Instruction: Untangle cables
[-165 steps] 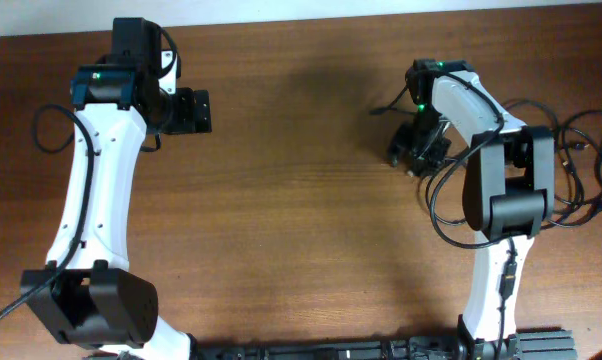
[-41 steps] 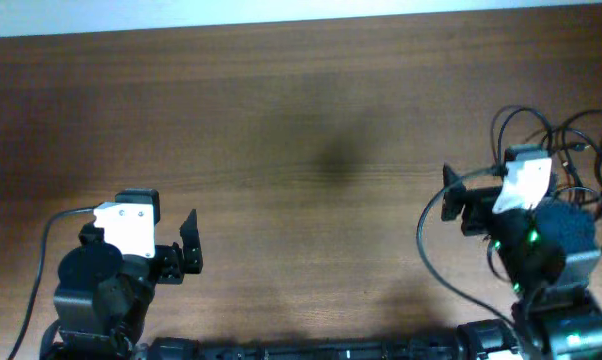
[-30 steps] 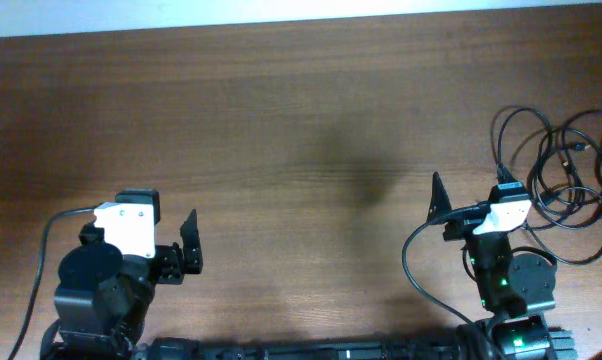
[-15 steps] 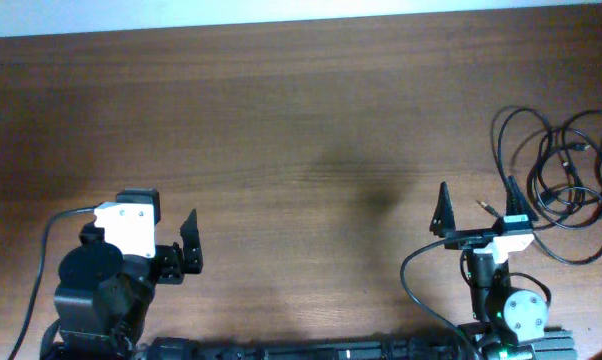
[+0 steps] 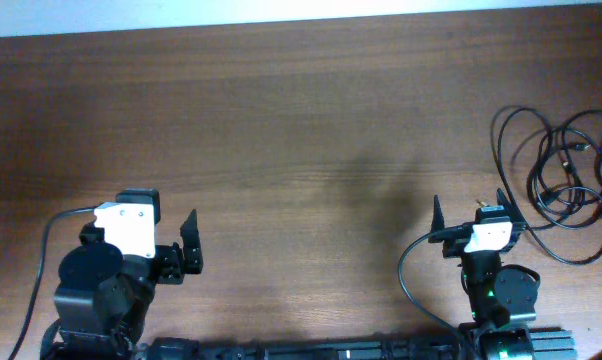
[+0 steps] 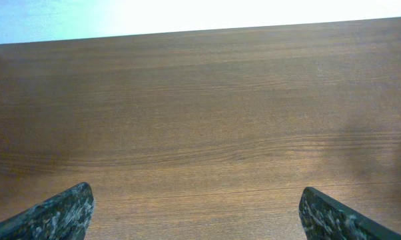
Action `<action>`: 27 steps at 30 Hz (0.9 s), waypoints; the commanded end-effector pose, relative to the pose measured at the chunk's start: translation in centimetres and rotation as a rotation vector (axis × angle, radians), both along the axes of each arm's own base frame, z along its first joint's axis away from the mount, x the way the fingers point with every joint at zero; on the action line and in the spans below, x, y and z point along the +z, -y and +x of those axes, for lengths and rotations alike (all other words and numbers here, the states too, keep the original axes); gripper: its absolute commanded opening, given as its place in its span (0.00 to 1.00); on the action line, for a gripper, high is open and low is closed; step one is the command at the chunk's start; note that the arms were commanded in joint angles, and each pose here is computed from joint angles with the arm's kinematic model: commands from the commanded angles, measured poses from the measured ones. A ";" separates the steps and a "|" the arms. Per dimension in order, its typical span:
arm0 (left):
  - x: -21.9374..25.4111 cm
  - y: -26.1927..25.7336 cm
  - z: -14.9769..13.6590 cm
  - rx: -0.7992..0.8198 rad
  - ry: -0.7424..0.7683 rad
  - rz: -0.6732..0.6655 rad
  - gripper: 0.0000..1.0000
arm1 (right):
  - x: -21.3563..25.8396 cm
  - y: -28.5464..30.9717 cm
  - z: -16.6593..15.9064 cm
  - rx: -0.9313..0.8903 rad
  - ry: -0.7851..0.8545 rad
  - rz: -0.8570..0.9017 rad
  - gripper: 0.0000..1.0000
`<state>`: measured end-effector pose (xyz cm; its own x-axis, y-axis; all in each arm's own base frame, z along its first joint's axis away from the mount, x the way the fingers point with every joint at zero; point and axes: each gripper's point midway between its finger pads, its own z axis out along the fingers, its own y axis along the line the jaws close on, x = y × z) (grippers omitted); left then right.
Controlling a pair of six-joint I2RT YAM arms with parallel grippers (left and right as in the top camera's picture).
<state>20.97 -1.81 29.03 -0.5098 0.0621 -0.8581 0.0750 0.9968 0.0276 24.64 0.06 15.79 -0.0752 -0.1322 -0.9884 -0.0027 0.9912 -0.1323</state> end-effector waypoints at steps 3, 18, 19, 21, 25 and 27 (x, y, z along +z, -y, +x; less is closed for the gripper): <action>0.0 -0.2 0.0 0.001 0.003 0.017 0.99 | -0.2 -0.1 0.0 0.007 -0.002 0.001 0.99; 0.0 -0.2 0.0 0.001 0.003 0.017 0.99 | -0.2 -0.1 0.0 0.007 -0.002 0.001 0.98; 0.0 -0.2 0.0 0.001 0.003 0.017 0.99 | -0.2 -0.1 0.0 0.007 -0.003 0.001 0.99; 0.0 -0.2 0.0 0.001 0.003 0.017 0.99 | -0.2 -0.1 0.0 0.007 -0.003 0.001 0.99; -0.2 -0.7 -0.2 0.026 0.004 0.025 0.99 | -0.2 -0.1 0.0 0.007 -0.002 0.001 0.99; -0.9 -1.5 -0.3 0.062 0.007 0.025 0.99 | -0.2 -0.1 0.0 0.007 -0.002 0.001 0.98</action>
